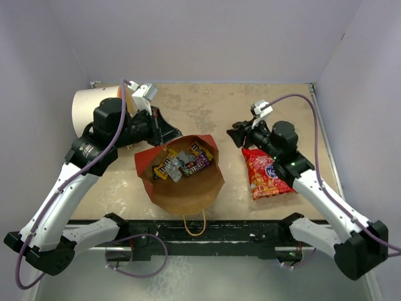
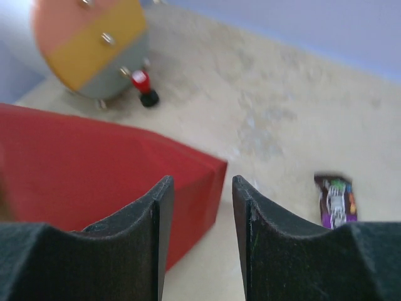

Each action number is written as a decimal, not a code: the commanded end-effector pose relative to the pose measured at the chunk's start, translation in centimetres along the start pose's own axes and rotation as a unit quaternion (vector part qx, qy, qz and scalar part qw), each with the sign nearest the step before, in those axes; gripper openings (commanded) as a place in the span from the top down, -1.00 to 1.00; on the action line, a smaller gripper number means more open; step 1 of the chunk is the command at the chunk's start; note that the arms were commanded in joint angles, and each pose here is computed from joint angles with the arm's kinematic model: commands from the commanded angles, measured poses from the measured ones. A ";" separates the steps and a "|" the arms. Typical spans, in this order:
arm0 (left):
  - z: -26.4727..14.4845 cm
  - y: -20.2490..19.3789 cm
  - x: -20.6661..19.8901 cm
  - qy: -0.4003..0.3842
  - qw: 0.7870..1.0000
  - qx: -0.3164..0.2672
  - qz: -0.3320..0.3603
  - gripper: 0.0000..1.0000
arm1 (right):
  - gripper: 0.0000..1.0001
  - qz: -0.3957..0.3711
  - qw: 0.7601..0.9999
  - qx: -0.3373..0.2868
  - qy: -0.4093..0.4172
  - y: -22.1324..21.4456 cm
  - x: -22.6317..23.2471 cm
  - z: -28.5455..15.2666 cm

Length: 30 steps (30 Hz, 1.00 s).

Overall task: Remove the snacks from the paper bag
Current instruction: Place the snack at the center of the board, then take out the snack from the paper bag.

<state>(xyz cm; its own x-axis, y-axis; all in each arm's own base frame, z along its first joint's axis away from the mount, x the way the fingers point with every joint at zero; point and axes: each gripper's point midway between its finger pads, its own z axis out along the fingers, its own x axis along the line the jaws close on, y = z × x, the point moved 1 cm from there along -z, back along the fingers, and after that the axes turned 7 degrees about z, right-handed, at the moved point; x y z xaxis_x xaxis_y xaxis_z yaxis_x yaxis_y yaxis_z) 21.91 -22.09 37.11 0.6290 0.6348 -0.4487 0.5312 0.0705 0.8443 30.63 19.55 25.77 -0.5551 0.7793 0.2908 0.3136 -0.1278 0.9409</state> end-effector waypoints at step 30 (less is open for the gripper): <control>-1.6 1.9 -2.1 -0.025 0.999 -0.018 0.013 1.00 | -0.06 -0.594 0.731 0.102 0.320 -15.2 21.2 1.5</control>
<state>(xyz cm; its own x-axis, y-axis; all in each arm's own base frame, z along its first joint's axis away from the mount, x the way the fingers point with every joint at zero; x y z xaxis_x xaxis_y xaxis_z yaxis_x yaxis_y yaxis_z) 21.34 -22.21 37.12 0.6363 0.6190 -0.4604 0.5477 0.0578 0.8347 12.99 38.89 17.42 -0.8078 -0.1945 -0.5564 -0.5754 0.4646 0.6731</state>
